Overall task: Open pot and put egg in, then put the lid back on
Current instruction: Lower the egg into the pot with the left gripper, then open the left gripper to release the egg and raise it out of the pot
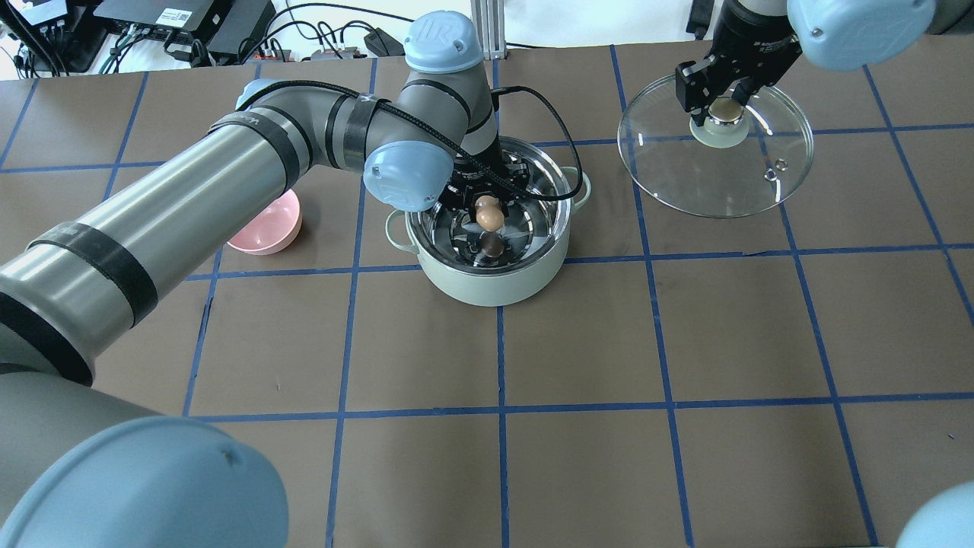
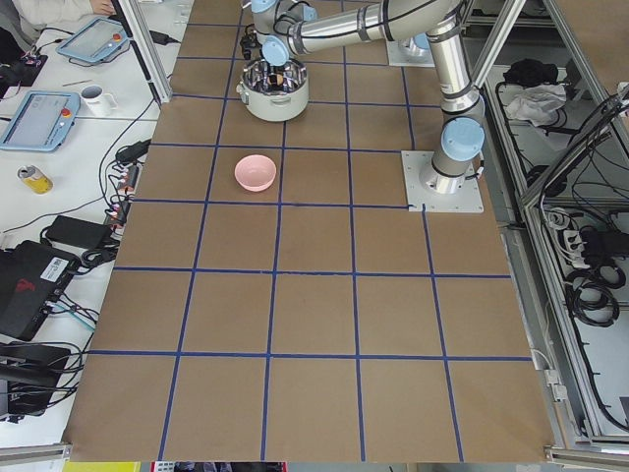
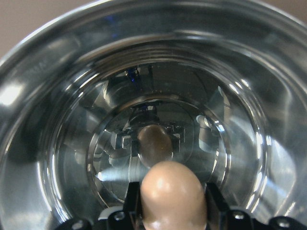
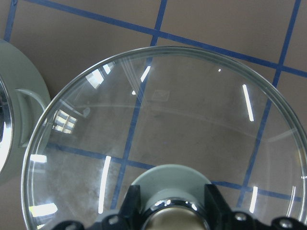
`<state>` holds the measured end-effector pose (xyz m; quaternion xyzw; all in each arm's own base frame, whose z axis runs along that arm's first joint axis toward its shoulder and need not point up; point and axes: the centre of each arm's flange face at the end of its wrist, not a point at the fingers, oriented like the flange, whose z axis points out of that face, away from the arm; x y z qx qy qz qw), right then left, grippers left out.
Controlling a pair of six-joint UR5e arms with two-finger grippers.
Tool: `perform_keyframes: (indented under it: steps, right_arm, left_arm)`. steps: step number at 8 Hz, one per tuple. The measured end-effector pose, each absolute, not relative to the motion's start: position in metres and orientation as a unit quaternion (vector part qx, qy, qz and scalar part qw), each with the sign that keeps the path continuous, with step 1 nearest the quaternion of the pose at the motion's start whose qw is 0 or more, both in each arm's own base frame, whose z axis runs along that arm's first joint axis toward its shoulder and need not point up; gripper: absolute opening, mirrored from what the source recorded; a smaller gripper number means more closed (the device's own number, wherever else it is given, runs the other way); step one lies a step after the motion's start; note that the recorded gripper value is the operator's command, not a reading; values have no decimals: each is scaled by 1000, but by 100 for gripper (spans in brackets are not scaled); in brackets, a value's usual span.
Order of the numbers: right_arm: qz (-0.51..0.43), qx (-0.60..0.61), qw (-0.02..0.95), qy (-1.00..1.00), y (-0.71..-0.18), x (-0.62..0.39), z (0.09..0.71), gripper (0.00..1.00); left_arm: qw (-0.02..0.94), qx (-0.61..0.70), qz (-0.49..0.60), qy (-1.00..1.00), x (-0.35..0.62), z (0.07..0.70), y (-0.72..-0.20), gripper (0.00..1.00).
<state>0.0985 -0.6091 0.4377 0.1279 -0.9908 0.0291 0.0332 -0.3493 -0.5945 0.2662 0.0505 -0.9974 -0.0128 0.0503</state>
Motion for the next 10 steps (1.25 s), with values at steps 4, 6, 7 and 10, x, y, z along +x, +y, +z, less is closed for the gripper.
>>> perform_keyframes:
  steps: [4, 6, 7, 10]
  right_arm:
    - [29, 128, 33, -991, -609, 99, 437, 0]
    - [29, 129, 33, -991, -609, 99, 437, 0]
    - [29, 129, 33, -991, -609, 99, 437, 0]
    - [29, 130, 33, -991, -609, 99, 437, 0]
  left_arm:
    - [48, 51, -20, -997, -350, 256, -593, 33]
    - [46, 51, -27, -997, -349, 250, -590, 47]
    - [45, 51, -28, -997, -349, 249, -589, 62]
    - [44, 51, -30, -997, -348, 247, -588, 93]
